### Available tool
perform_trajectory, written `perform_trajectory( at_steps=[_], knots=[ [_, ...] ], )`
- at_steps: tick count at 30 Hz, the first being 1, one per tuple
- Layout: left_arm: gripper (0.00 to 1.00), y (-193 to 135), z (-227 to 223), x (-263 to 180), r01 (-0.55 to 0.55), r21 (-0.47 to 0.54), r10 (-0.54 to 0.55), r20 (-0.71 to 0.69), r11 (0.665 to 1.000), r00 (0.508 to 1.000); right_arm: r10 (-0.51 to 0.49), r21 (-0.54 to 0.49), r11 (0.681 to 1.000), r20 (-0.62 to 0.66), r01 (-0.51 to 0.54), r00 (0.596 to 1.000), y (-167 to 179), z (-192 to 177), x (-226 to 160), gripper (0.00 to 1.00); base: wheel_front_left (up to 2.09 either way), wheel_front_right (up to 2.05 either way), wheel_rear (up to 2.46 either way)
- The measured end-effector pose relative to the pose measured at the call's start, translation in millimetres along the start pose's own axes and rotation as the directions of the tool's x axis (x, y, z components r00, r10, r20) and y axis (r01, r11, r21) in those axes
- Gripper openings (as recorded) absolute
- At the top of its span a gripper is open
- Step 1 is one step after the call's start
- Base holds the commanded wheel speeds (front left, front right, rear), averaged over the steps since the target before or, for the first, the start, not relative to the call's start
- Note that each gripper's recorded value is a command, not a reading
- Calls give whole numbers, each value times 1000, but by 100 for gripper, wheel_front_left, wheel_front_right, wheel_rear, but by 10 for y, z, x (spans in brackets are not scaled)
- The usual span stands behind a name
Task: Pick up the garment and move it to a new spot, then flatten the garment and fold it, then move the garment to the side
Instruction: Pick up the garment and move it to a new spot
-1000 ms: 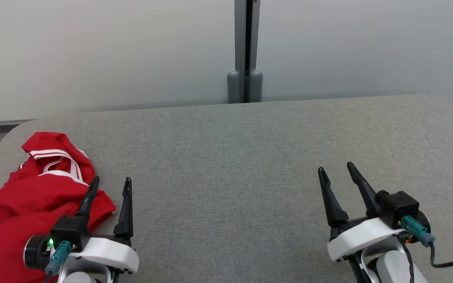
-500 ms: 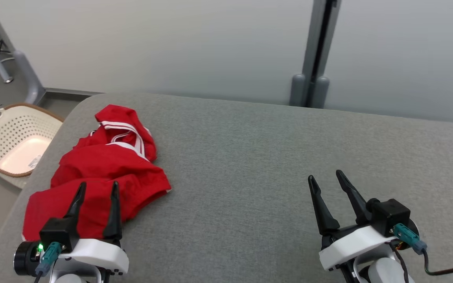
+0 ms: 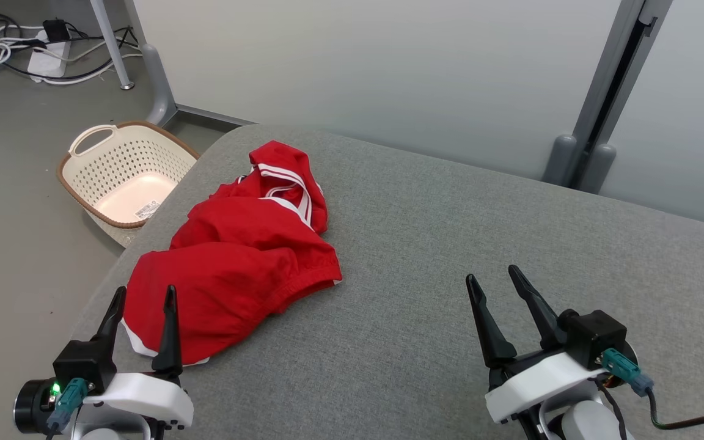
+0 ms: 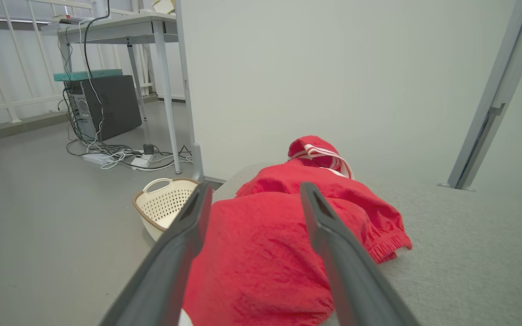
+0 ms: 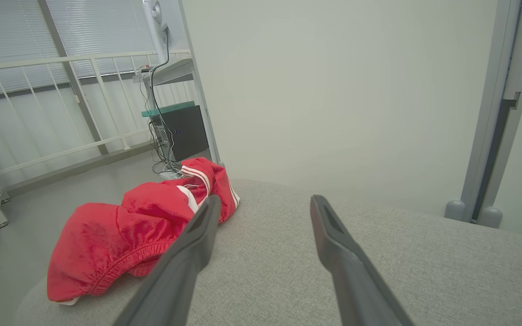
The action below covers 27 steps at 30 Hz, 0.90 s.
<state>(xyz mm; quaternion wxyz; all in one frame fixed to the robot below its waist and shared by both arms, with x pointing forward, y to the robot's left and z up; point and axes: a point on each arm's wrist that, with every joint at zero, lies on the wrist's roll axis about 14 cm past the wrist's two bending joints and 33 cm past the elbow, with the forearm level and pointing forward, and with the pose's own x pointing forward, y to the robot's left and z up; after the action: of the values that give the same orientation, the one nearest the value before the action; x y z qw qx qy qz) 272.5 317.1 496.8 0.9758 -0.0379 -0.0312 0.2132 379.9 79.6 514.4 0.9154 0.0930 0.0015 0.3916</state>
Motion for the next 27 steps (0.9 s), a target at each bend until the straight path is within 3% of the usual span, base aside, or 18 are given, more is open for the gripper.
perform_trajectory(
  at_steps=[7,15,23,27],
  knots=[
    [100,46,9,15,0,-11,0,-26,1000,1000,16,-1,1000,-4,-16,1000,46,-14,21,100,0,0,0],
    [100,-204,-25,287,124,-34,-128,-186,992,974,-25,6,1000,-11,25,1000,-112,-47,-16,100,0,0,0],
    [100,-350,-43,731,200,0,-186,-365,980,912,-65,17,998,-29,65,997,-323,-127,-17,100,0,0,0],
    [100,-452,-473,790,230,-7,-196,-548,973,813,-92,24,995,-44,93,995,-469,-198,-24,100,0,0,0]
  ],
)
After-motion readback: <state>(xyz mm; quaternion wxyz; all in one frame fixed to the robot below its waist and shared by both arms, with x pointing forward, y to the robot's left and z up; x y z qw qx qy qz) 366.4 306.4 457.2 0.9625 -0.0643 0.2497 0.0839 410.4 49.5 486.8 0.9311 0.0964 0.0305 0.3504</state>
